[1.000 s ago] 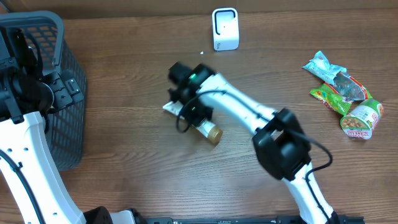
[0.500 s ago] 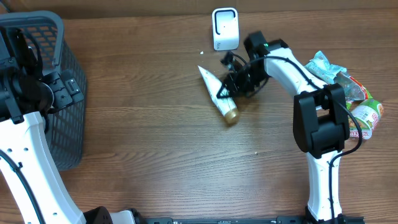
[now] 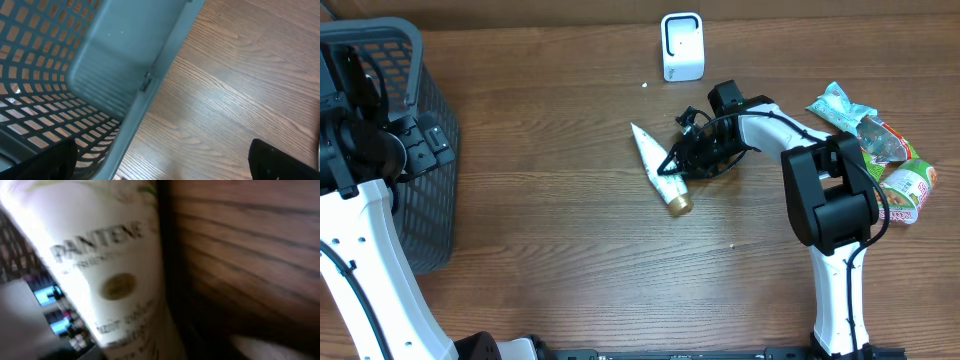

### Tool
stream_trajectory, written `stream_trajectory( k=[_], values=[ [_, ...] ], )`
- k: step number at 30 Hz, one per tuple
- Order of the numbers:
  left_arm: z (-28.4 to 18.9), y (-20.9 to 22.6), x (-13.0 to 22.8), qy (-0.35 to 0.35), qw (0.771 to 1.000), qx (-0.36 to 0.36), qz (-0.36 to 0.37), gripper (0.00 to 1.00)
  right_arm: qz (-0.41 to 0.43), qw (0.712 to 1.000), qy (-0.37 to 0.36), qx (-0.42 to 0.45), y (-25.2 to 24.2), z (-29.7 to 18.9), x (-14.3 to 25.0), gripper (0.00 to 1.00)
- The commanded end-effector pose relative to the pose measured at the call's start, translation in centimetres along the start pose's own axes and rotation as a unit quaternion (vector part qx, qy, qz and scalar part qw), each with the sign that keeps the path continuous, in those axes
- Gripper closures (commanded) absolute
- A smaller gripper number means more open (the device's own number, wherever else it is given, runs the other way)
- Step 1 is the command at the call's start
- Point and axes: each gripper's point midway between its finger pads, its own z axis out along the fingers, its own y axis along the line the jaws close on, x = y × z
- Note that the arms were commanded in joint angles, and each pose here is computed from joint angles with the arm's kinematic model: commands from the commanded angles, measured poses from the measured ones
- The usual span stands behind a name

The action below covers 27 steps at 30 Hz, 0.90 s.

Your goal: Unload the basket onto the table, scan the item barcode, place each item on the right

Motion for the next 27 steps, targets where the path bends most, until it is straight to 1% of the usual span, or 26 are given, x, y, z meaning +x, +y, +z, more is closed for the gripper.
stream_trajectory(
  k=[1,2,3,4,5,11,16,18,21,23,25,27],
  values=[
    [0.0,0.1,0.0,-0.001,1.000,0.001,0.007,0.00,0.060,0.990,-0.034,0.121,-3.9,-1.4,-1.0,0.51],
    [0.0,0.1,0.0,-0.001,1.000,0.001,0.007,0.00,0.062,0.989,-0.036,0.132,-4.1,-1.6,-1.1,0.47],
    [0.0,0.1,0.0,0.000,1.000,0.001,0.007,0.00,0.065,0.986,-0.039,0.152,-4.5,-2.0,-1.2,0.40],
    [0.0,0.1,0.0,-0.001,1.000,0.001,0.007,0.00,0.065,0.979,-0.046,0.187,-5.0,-2.9,-1.6,0.35],
    [0.0,0.1,0.0,-0.001,1.000,0.001,0.007,0.00,0.065,0.975,-0.051,0.207,-5.2,-3.5,-1.9,0.34],
    [0.0,0.1,0.0,0.000,1.000,0.001,0.007,0.00,0.062,0.939,-0.076,0.328,-6.6,-7.4,-2.7,0.32],
    [0.0,0.1,0.0,-0.001,1.000,0.001,0.007,0.00,0.066,0.907,-0.073,0.409,-8.6,-9.5,-2.0,0.31],
    [0.0,0.1,0.0,-0.001,1.000,0.001,0.007,0.00,0.063,0.899,-0.071,0.428,-9.1,-10.0,-1.9,0.32],
    [0.0,0.1,0.0,0.000,1.000,0.001,0.007,0.00,0.054,0.899,-0.066,0.429,-8.7,-10.4,-1.8,0.31],
    [0.0,0.1,0.0,-0.001,1.000,0.001,0.007,0.00,0.044,0.905,-0.064,0.418,-7.6,-10.7,-1.9,0.31],
    [0.0,0.1,0.0,-0.001,1.000,0.001,0.007,0.00,0.022,0.918,-0.061,0.391,-5.2,-11.1,-2.0,0.32],
    [0.0,0.1,0.0,-0.001,1.000,0.001,0.007,0.00,-0.008,0.932,-0.065,0.357,-1.8,-12.2,-2.3,0.32]
  ],
)
